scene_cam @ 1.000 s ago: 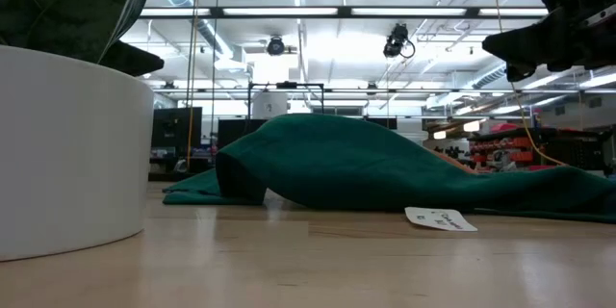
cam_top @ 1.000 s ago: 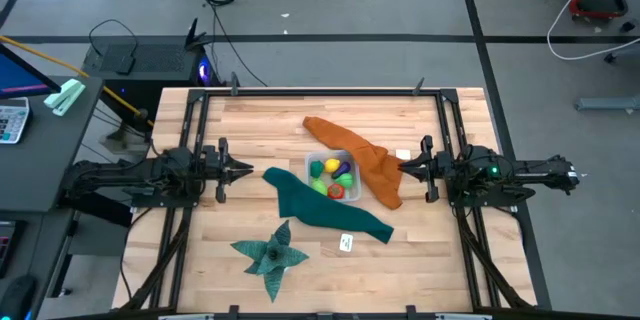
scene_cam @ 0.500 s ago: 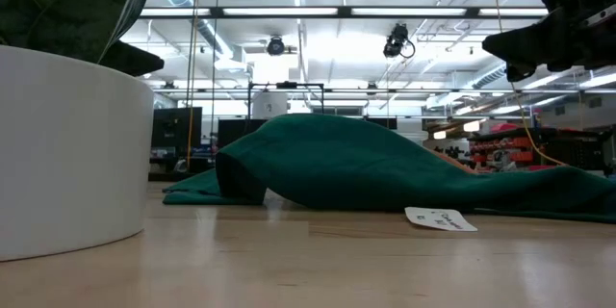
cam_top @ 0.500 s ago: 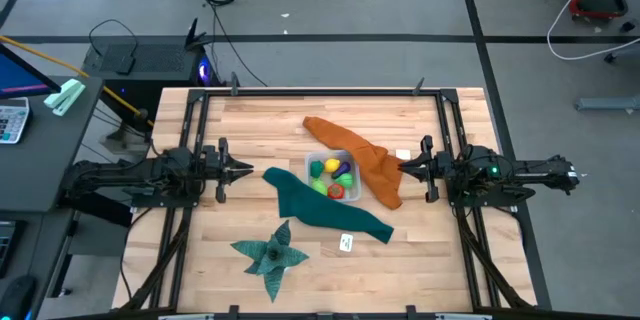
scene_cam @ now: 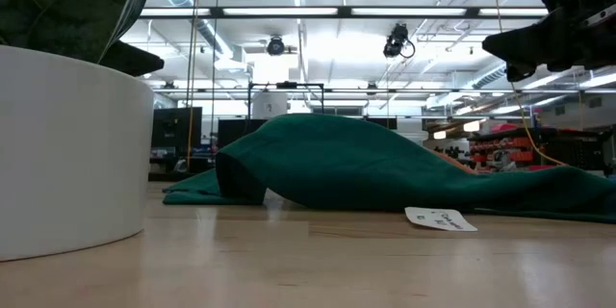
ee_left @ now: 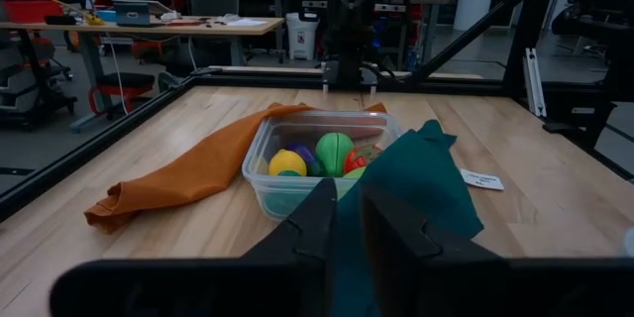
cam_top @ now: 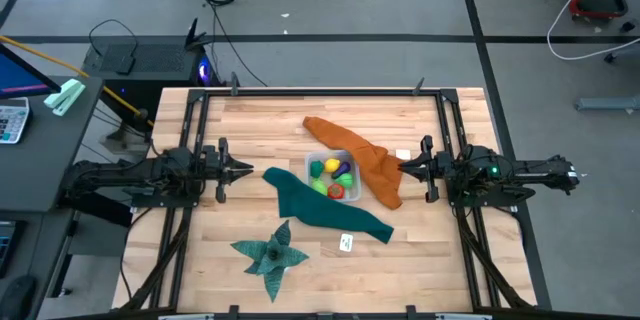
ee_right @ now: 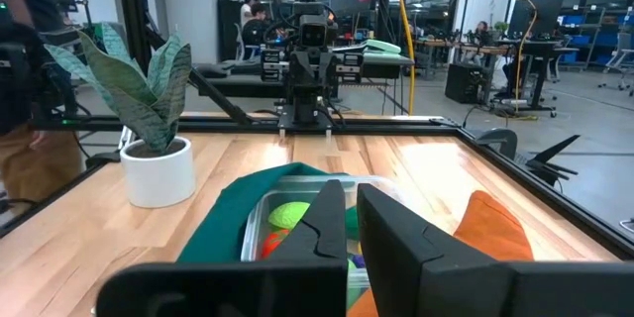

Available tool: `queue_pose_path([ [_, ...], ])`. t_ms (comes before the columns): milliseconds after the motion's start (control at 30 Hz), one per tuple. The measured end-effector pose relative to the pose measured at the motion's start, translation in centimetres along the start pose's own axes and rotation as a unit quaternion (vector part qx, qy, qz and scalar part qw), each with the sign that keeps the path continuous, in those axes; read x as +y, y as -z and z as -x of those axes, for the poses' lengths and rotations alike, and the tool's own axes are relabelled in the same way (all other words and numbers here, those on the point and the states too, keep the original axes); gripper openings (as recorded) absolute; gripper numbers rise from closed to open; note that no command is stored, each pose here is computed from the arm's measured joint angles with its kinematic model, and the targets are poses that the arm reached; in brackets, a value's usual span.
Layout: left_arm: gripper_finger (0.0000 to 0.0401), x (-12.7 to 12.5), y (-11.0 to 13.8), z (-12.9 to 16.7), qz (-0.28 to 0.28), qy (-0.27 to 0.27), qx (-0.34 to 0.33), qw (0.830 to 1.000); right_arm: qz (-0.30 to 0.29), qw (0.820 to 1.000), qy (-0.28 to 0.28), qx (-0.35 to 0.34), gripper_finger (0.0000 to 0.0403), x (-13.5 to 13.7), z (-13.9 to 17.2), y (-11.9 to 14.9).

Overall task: Pick and placing Produce into tupperware
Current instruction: Return to Home Position

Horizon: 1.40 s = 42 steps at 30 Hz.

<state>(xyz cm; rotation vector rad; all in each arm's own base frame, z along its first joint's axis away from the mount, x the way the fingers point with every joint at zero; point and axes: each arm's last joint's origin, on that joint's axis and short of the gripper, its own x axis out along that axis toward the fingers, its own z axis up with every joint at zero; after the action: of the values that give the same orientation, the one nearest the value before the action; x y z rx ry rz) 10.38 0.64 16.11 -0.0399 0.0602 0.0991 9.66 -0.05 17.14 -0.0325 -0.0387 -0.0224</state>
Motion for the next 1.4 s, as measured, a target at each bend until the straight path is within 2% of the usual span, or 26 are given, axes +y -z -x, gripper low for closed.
queue_pose_path([
  [467, 0.0048, 0.00, 0.00, 0.00, 0.000, 0.000, 0.000, 1.000, 0.000, 1.000, 0.000, 0.000, 0.0000, 0.00, 0.00, 0.00],
  [833, 0.0059, 0.00, 0.00, 0.00, 0.000, 0.000, 0.000, 1.000, 0.000, 1.000, 0.000, 0.000, 0.0000, 0.00, 0.00, 0.00],
  [1133, 0.0048, 0.00, 0.00, 0.00, 0.000, 0.000, 0.000, 1.000, 0.000, 1.000, 0.000, 0.000, 0.0000, 0.00, 0.00, 0.00],
  [1400, 0.0057, 0.00, 0.00, 0.00, 0.000, 0.000, 0.000, 1.000, 0.000, 1.000, 0.000, 0.000, 0.0000, 0.00, 0.00, 0.01],
])
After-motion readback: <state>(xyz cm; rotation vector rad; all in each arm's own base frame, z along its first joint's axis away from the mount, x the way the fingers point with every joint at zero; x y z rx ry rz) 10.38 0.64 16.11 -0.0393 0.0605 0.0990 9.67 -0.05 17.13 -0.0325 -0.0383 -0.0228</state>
